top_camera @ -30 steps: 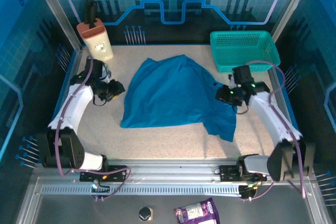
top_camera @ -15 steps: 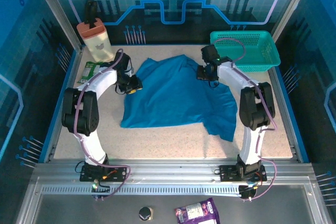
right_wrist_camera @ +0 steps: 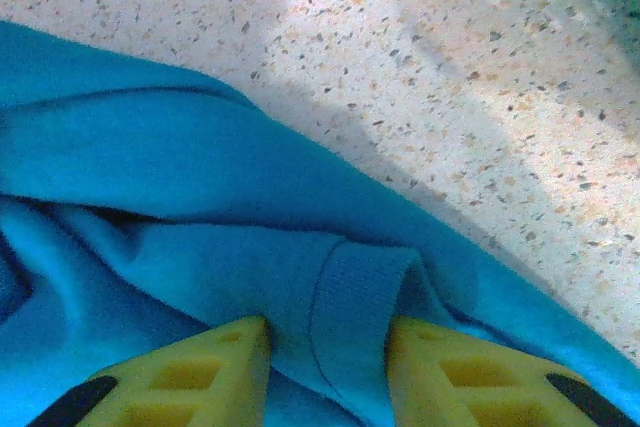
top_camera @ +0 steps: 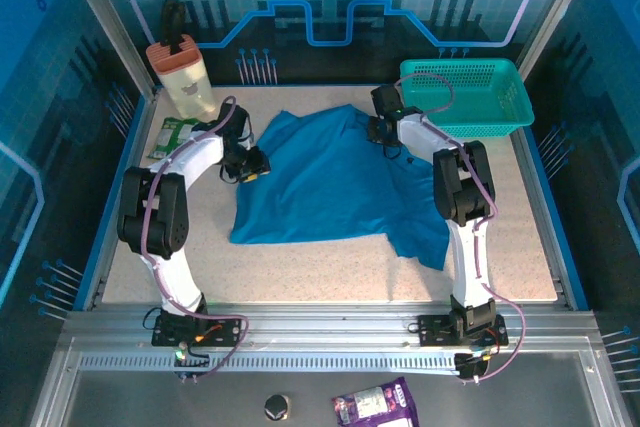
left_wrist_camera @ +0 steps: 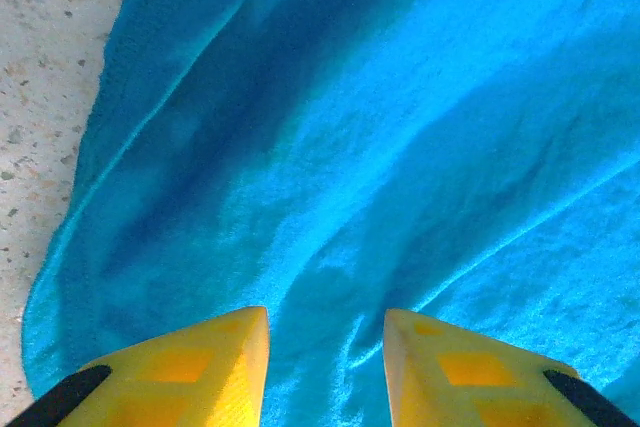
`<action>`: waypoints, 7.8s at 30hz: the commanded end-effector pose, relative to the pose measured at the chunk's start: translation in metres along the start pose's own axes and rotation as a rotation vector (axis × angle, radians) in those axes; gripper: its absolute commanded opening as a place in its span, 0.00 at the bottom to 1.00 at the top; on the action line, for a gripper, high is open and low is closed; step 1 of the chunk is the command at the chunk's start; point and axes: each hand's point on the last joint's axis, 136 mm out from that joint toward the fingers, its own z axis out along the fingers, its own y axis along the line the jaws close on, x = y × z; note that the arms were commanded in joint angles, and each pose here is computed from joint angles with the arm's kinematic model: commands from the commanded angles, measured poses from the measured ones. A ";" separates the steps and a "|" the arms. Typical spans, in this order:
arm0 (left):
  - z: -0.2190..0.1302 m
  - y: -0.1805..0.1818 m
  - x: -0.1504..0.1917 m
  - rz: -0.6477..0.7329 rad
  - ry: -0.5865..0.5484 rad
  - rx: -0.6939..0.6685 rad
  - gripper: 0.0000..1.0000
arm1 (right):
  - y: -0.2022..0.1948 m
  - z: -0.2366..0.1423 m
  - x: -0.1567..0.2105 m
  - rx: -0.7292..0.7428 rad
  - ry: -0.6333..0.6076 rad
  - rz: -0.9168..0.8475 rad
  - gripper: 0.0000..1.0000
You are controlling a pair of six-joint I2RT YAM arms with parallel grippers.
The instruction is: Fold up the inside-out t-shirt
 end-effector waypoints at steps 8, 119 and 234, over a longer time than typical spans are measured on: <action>-0.017 -0.007 -0.047 0.107 -0.108 -0.084 0.36 | 0.032 -0.032 -0.010 -0.144 -0.054 -0.101 0.00; -0.037 0.076 0.057 -0.142 -0.056 0.034 0.25 | -0.149 -0.178 0.154 0.082 0.255 -0.018 0.27; -0.011 0.101 0.080 -0.067 -0.058 -0.318 0.16 | -0.068 -0.139 0.207 -0.024 0.468 -0.143 0.57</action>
